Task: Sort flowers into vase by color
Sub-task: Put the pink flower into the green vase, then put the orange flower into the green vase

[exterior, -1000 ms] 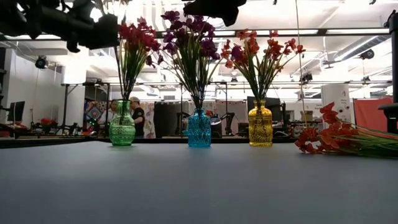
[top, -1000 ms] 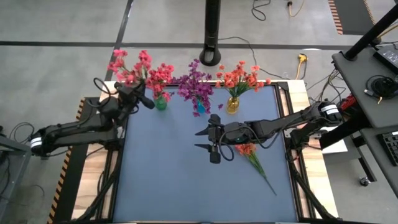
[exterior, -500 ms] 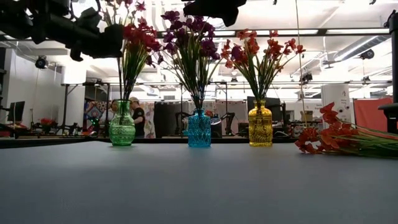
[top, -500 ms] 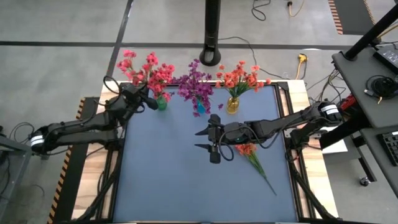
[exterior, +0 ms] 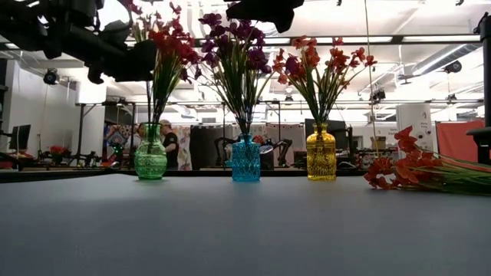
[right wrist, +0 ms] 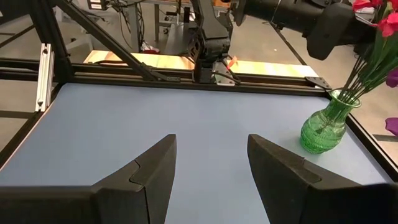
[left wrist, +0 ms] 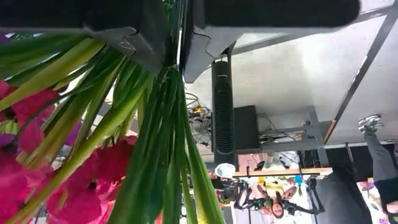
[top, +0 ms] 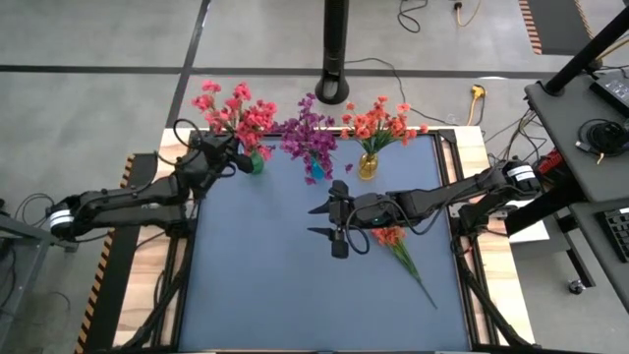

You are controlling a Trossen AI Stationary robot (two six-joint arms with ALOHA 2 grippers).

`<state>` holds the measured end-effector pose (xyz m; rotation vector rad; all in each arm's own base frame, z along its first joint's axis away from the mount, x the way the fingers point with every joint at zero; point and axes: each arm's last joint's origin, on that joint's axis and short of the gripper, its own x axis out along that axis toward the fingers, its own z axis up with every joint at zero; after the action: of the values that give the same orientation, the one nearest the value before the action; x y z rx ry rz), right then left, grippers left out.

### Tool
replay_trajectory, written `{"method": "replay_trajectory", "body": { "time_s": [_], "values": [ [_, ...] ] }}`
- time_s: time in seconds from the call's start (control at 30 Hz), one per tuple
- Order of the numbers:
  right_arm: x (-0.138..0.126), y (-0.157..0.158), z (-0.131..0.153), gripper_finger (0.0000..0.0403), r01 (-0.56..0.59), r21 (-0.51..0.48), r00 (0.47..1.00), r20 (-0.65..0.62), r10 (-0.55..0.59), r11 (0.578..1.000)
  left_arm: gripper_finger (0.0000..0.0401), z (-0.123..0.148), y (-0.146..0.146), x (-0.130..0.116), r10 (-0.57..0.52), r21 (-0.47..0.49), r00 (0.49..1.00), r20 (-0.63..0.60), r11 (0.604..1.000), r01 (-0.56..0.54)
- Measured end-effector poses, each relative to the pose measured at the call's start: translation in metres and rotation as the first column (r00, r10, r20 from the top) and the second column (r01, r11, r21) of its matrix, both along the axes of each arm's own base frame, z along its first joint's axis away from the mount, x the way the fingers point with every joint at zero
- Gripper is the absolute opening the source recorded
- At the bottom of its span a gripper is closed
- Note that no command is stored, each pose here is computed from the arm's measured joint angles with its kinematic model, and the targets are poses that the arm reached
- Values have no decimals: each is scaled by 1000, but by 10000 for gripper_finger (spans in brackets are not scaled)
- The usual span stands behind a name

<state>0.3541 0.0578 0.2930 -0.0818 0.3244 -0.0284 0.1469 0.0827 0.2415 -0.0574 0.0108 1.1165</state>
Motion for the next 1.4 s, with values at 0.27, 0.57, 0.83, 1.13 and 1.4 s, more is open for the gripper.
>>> {"method": "replay_trajectory", "body": {
  "time_s": [0.27,0.57,0.83,1.13,1.4],
  "values": [
    [0,0,0,192,-2,-4,1000,0,2,1000,56,1,-1,-1,0,-6,1000,15,1000,0],
    [0,0,0,192,0,-1,1000,0,0,1000,128,-2,-3,-7,2,-58,999,-44,998,-4],
    [0,0,0,192,0,-1,1000,0,0,1000,181,8,-6,-13,4,-157,990,-141,987,-27],
    [0,0,0,192,0,-1,1000,-1,0,1000,251,21,-8,-18,3,-218,977,-215,975,-51],
    [0,0,0,192,-1,-1,1000,-1,1,1000,292,34,-12,-27,-1,-296,961,-276,951,-84]
  ]
}}
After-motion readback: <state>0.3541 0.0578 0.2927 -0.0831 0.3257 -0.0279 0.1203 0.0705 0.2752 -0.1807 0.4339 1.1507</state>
